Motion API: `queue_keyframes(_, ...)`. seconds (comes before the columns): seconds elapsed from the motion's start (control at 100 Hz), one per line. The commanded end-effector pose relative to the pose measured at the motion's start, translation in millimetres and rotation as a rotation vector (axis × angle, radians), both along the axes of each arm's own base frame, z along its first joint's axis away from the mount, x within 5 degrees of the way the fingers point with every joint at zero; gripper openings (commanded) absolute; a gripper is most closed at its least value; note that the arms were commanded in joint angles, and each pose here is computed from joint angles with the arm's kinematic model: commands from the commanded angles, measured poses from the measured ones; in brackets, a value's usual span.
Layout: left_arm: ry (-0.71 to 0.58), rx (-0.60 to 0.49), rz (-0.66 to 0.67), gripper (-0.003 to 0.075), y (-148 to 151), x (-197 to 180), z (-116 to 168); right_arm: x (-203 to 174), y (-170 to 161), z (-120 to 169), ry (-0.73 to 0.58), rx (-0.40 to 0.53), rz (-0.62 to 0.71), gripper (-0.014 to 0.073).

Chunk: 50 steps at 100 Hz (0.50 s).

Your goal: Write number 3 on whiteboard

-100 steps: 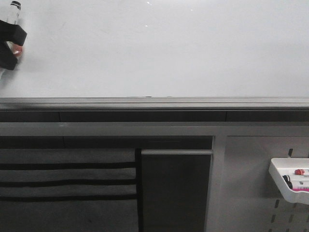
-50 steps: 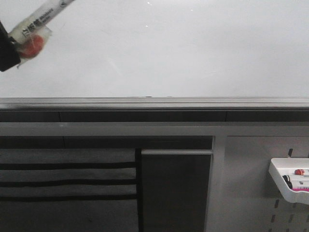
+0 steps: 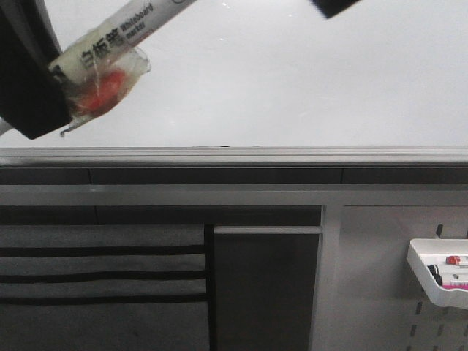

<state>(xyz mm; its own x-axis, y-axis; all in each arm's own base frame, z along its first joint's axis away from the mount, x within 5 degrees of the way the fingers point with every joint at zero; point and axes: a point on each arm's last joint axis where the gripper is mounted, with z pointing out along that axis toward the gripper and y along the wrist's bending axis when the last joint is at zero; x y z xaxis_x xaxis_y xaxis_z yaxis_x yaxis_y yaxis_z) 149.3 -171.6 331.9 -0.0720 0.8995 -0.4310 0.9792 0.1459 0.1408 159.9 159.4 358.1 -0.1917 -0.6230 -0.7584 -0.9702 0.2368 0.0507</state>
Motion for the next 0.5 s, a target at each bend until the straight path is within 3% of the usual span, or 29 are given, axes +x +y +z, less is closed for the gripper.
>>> queue_keyframes(0.0, -0.035, -0.066, -0.006, -0.0018, -3, -3, 15, 2, 20, 15, -0.096, 0.05, 0.032, 0.0475)
queue_keyframes(0.37, -0.037, -0.065, -0.006, -0.0018, -3, -3, 15, 20, 60, 0, -0.093, 0.057, 0.047, 0.047)
queue_keyframes(0.49, -0.037, -0.065, -0.006, -0.0018, -3, -3, 15, 20, 62, -1, -0.074, 0.067, 0.045, 0.0405)
